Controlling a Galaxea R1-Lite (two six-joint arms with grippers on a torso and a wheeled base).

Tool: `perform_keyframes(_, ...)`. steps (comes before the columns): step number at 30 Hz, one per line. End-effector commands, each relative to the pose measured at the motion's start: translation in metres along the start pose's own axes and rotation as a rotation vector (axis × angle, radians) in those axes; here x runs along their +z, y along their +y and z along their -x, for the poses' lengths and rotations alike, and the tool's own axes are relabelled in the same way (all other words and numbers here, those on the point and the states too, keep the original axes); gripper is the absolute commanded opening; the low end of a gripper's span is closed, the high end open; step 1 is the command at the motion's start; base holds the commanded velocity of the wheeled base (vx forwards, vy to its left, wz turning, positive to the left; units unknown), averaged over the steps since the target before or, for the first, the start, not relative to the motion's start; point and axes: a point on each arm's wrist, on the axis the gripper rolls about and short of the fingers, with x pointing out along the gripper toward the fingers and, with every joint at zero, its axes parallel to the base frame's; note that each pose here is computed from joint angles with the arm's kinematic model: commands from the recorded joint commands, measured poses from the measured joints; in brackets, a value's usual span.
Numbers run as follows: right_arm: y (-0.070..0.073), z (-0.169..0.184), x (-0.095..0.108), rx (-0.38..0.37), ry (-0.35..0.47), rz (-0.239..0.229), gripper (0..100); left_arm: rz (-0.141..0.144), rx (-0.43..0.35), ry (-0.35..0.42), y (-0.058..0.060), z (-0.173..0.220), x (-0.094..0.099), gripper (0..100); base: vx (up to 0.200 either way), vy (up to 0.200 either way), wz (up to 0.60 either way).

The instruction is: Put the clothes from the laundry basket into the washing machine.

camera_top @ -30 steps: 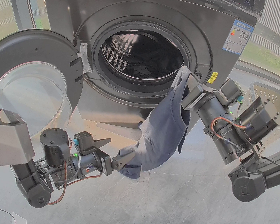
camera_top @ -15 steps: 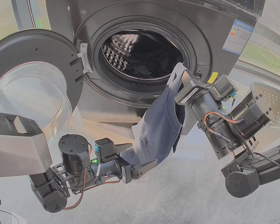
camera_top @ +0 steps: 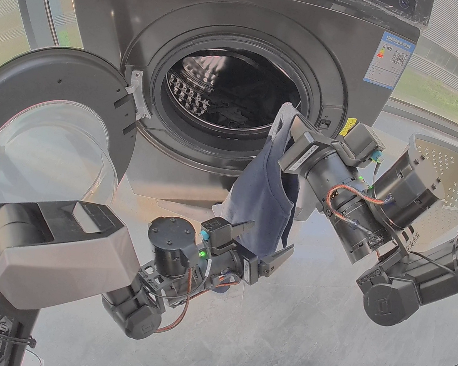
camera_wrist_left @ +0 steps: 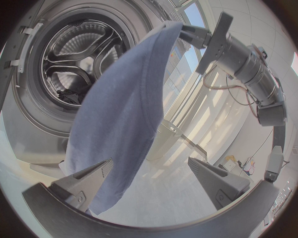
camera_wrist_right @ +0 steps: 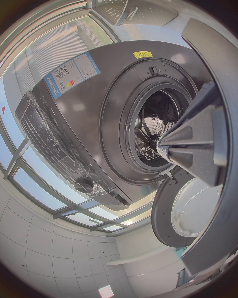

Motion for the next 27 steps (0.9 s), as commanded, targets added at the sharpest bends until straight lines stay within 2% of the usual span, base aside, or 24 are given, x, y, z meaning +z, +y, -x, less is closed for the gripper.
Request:
perform_keyframes(1,0.004,0.001,-0.002,0.010,0.005,-0.005,0,0.005,-0.001,0.017,0.002,-0.019,-0.023,100,0.000,0.000,0.00)
perform_keyframes(9,0.004,0.003,-0.004,0.012,0.011,-0.005,0,-0.012,0.110,-0.061,0.016,-0.044,-0.028,100,0.000,0.000,0.00)
perform_keyframes(19,0.006,0.004,-0.005,0.016,0.009,-0.008,0,-0.014,0.194,-0.066,0.019,-0.047,-0.027,100,0.000,0.000,0.00)
perform_keyframes(23,0.005,0.005,-0.008,0.014,0.019,-0.006,0,-0.032,0.209,-0.078,0.023,-0.050,-0.026,100,0.000,0.000,0.00)
perform_keyframes(27,0.004,0.005,-0.012,0.017,0.018,-0.007,0,-0.034,0.235,-0.089,0.026,-0.055,-0.027,100,0.000,0.000,0.00)
